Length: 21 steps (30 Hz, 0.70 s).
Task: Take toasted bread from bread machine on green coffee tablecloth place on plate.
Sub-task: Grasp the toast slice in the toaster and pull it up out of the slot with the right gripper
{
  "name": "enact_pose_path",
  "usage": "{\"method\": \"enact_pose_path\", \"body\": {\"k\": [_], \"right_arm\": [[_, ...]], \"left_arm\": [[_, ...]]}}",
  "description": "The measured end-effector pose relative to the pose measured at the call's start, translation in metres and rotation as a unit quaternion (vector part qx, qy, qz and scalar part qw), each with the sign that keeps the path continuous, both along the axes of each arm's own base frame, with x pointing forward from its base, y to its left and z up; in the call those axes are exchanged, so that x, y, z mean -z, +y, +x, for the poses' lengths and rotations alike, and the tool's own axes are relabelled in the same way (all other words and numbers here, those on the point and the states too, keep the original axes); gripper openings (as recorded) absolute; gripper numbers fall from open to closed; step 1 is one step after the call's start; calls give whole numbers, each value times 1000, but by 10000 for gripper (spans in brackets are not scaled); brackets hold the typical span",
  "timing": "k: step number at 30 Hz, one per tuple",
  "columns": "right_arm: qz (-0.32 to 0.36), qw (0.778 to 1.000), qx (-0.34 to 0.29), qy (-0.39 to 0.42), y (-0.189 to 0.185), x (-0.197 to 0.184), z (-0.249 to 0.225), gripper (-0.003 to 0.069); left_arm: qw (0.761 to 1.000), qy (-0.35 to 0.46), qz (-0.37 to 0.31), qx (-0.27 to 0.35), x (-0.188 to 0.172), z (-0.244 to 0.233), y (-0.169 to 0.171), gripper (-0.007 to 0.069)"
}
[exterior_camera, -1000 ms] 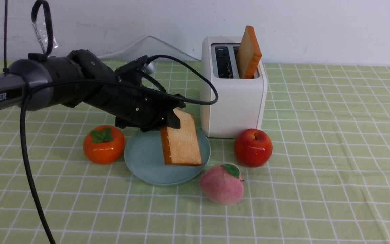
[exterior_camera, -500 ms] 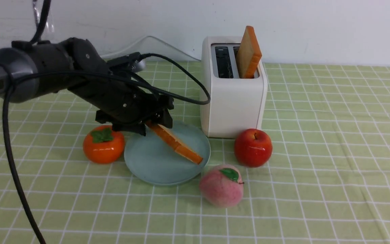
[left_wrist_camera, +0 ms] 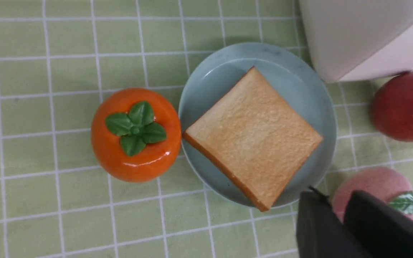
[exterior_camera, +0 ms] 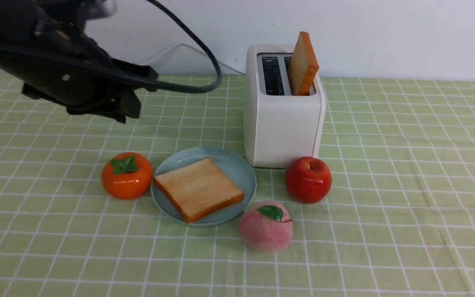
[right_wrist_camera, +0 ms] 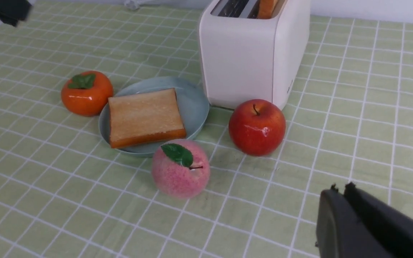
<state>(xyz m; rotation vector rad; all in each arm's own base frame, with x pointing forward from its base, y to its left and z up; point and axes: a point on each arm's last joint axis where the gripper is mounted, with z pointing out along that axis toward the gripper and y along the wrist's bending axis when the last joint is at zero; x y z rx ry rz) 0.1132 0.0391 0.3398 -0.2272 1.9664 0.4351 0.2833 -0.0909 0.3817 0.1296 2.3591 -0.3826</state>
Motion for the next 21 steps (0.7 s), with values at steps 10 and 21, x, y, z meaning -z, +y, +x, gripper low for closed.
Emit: {"method": "enact_pose_path", "body": {"k": [10, 21], "right_arm": [[-22, 999, -26, 42, 21, -17, 112, 32], [-12, 999, -42, 11, 69, -31, 233, 199]], "left_arm": [[978, -200, -56, 18, 5, -151, 39, -13], [940, -329, -95, 9, 96, -242, 66, -13]]}}
